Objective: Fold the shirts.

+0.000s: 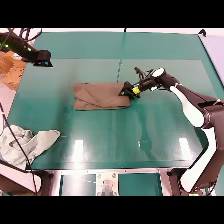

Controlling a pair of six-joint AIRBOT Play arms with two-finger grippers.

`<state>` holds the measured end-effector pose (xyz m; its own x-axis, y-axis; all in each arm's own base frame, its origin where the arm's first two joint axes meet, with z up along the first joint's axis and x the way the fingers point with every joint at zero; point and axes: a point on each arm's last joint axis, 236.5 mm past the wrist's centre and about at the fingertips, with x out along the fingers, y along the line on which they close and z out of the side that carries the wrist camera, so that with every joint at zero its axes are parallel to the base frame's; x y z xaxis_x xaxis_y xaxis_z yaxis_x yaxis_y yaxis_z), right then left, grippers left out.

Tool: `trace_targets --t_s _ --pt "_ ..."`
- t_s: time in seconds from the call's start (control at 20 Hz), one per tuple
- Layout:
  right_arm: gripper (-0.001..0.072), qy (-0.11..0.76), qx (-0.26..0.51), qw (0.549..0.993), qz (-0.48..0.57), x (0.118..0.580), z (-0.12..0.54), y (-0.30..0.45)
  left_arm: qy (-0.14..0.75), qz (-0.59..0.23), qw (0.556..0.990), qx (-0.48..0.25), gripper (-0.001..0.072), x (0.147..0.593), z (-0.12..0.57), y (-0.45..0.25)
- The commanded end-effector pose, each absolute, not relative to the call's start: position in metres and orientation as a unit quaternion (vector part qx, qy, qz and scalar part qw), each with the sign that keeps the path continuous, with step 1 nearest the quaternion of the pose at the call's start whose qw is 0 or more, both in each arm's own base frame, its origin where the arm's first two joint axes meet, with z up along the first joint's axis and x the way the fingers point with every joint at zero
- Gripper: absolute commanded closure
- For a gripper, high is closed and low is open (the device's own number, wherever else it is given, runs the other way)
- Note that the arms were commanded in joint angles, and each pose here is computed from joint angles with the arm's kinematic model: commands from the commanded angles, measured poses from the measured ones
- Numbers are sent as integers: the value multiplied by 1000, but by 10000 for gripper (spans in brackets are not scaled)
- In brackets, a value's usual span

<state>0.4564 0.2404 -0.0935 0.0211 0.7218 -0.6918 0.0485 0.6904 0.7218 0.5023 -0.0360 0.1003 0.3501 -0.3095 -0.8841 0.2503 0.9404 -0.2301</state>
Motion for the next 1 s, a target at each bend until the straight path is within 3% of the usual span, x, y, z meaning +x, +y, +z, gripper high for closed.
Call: trace_targets --t_s 0.0,0.15,0.3,0.5,0.75,0.95 --pt "685 642 321 640 275 457 -83 258 545 -168 821 -25 676 502 100 -34" --pt "695 626 312 645 307 464 -42 254 547 -168 819 -25 676 501 100 -34" --pt "695 538 316 715 316 502 64 208 549 -169 818 -25 676 500 99 -35" --pt "695 457 326 795 231 513 170 75 555 -171 814 -25 675 496 98 -35" --pt "695 359 377 851 70 475 226 -120 553 -170 815 -25 675 497 98 -35" --pt "695 348 429 832 -48 401 218 -234 555 -164 815 -35 675 497 99 -35"
